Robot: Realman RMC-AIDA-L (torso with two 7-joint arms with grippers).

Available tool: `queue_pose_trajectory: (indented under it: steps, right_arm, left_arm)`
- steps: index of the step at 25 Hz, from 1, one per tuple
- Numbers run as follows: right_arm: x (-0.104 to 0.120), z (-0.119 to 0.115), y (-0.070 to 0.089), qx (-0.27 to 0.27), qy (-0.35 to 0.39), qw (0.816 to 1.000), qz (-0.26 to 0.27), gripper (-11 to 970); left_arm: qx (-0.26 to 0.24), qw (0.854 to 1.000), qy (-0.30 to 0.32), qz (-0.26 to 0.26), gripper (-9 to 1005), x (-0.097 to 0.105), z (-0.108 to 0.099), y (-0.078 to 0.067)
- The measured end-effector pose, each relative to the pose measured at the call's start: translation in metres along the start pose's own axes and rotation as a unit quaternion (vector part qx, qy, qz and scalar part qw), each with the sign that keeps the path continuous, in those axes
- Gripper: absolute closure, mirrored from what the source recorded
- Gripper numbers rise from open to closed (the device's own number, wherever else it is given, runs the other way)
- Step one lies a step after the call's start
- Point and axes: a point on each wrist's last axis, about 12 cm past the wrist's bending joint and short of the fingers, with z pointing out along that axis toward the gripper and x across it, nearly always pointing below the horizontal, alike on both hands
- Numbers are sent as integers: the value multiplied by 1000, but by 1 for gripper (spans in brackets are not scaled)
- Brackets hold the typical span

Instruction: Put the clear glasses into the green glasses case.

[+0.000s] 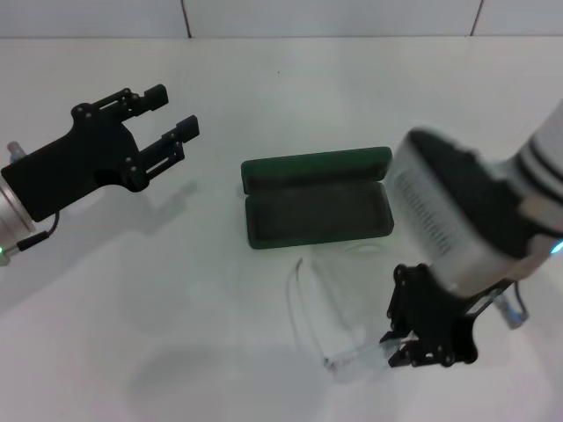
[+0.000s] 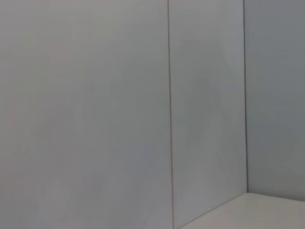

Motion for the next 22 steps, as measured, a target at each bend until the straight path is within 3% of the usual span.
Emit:
queue_pose_trajectory:
  steps: [5, 8, 11, 13, 14, 15, 22]
  right_arm:
    - [24, -30, 5, 56, -72, 996, -1, 833]
    - [41, -37, 12, 88, -126, 988, -31, 833]
    - [57, -34, 17, 130, -197, 969, -78, 833]
    - [69, -28, 20, 172, -255, 945, -112, 833]
    - [77, -20, 23, 202, -296, 924, -134, 833]
    - [77, -20, 23, 202, -296, 924, -134, 833]
    - [92, -1, 29, 259, -367, 876, -173, 833]
  left_arm:
    - [21, 999, -21, -15, 436, 0, -2, -8]
    - [53, 997, -56, -28, 436, -5, -5, -17]
    - [88, 992, -84, -34, 436, -10, -7, -26]
    - [119, 987, -103, -44, 436, -13, -7, -33]
    - [119, 987, -103, -44, 436, -13, -7, -33]
    - [151, 980, -120, -57, 436, -17, -5, -39]
    - [220, 963, -127, -88, 436, -20, 10, -48]
